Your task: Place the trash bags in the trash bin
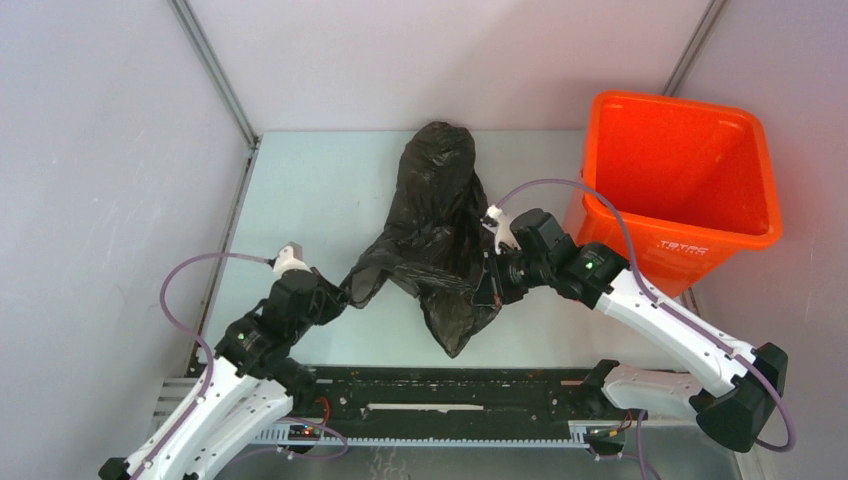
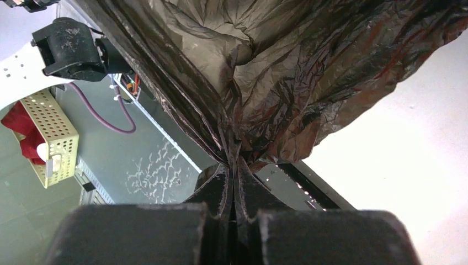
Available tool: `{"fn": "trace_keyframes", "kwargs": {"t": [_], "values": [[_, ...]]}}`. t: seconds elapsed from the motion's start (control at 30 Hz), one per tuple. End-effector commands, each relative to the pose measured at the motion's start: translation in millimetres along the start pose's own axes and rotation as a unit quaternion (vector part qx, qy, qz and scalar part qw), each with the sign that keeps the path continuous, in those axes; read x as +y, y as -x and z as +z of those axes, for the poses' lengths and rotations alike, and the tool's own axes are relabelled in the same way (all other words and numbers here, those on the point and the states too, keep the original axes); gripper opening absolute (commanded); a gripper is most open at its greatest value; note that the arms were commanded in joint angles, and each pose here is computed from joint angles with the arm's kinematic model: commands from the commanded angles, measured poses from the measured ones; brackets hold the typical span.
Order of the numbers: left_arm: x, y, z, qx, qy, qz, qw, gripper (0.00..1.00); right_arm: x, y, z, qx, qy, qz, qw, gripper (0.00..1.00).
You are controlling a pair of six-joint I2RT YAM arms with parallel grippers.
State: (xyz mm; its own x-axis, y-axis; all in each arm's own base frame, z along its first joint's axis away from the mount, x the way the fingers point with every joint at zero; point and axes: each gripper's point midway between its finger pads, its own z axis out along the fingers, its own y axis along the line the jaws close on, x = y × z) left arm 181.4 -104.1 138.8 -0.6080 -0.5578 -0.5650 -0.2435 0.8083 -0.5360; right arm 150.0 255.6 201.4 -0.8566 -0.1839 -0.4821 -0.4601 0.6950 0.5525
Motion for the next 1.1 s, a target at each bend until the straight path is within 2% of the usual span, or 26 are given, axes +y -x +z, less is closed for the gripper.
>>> {"fn": "trace_keyframes", "kwargs": {"t": [0.0, 0.13, 0.23, 0.33, 0.4, 0.47, 0.57, 0.67, 0.77, 0.83, 0.9, 0.97, 1.07], "values": [[-38, 35, -17, -0.05, -0.061, -0.04, 0.996, 0.0, 11, 28, -19, -0.056, 0.021, 0.008, 0.998, 0.0], [-112, 101, -53, -0.105, -0.15, -0.014, 0.983, 0.0, 9, 97, -60, -0.136, 0.034, 0.069, 0.988, 0.0], [-184, 167, -111, -0.167, -0.231, 0.028, 0.958, 0.0, 31, 153, -119, -0.198, 0.076, 0.071, 0.975, 0.0], [-240, 213, -170, -0.214, -0.301, 0.087, 0.925, 0.0, 70, 180, -181, -0.256, 0.093, -0.002, 0.962, 0.0], [-251, 231, -196, -0.244, -0.312, 0.102, 0.913, 0.0, 88, 182, -207, -0.291, 0.094, -0.055, 0.951, 0.0], [-238, 237, -189, -0.262, -0.278, 0.099, 0.919, 0.0, 89, 177, -212, -0.311, 0.095, -0.066, 0.943, 0.0], [-187, 218, -131, -0.243, -0.17, 0.06, 0.953, 0.0, 74, 158, -186, -0.303, 0.119, -0.034, 0.945, 0.0], [-155, 182, -87, -0.177, -0.13, 0.024, 0.975, 0.0, 60, 127, -143, -0.229, 0.156, 0.034, 0.96, 0.0], [-141, 150, -62, -0.117, -0.133, 0.003, 0.984, 0.0, 42, 98, -109, -0.167, 0.126, 0.066, 0.976, 0.0], [-142, 139, -54, -0.084, -0.152, 0.004, 0.985, 0.0, 38, 95, -101, -0.159, 0.116, 0.073, 0.978, 0.0], [-160, 130, -60, -0.045, -0.201, 0.034, 0.978, 0.0, 50, 111, -108, -0.175, 0.15, 0.068, 0.971, 0.0], [-180, 136, -79, -0.038, -0.236, 0.074, 0.968, 0.0, 63, 129, -117, -0.191, 0.176, 0.061, 0.964, 0.0], [-207, 150, -116, -0.052, -0.292, 0.118, 0.948, 0.0, 65, 139, -116, -0.192, 0.166, 0.05, 0.966, 0.0]]}}
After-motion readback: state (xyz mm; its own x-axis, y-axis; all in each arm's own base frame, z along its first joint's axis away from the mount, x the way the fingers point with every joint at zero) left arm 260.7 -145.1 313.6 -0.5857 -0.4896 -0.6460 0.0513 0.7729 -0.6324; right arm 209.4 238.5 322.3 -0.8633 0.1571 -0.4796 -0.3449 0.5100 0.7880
